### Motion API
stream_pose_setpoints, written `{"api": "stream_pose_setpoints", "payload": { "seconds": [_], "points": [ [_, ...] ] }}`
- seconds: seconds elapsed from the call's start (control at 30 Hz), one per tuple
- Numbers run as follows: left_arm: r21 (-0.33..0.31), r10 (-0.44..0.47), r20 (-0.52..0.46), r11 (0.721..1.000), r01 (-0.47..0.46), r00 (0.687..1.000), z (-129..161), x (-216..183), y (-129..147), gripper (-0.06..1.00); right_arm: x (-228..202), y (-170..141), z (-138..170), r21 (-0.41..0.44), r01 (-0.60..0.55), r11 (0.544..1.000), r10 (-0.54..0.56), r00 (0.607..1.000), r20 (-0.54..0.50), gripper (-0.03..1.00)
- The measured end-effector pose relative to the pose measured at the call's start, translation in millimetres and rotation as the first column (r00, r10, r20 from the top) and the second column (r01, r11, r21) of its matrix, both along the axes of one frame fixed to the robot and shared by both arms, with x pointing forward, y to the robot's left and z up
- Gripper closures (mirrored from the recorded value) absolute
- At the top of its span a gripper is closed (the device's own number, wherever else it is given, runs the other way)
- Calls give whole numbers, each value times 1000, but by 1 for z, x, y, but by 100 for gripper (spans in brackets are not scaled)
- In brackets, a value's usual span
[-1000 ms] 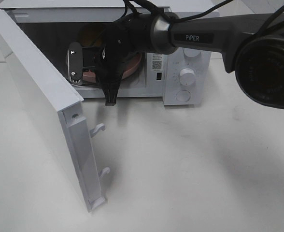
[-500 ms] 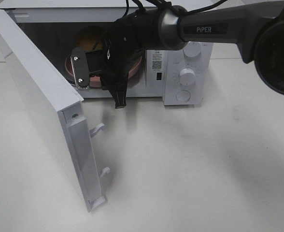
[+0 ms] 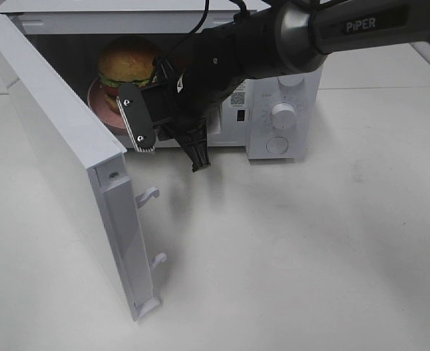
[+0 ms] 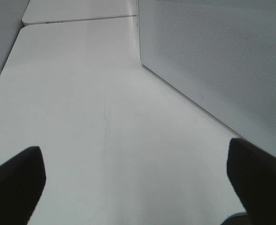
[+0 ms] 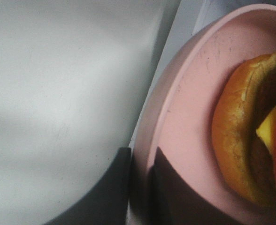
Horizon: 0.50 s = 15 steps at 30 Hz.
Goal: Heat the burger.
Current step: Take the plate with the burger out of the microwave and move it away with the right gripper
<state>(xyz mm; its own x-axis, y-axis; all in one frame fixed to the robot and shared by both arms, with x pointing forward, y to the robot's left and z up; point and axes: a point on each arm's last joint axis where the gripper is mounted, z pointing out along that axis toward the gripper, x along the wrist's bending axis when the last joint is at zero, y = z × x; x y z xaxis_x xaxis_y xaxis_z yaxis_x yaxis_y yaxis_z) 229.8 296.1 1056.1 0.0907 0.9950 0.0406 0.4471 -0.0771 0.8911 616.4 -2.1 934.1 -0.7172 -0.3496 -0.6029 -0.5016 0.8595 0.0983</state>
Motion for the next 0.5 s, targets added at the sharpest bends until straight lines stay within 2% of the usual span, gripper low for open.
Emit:
{"api": "stream_pose_setpoints", "payload": {
  "seconds": [0.5],
  "points": [
    [0, 0, 0, 1000, 0, 1000, 0, 0, 0, -3, -22, -13, 12, -7, -97, 995, 97, 995, -7, 87]
  ]
}}
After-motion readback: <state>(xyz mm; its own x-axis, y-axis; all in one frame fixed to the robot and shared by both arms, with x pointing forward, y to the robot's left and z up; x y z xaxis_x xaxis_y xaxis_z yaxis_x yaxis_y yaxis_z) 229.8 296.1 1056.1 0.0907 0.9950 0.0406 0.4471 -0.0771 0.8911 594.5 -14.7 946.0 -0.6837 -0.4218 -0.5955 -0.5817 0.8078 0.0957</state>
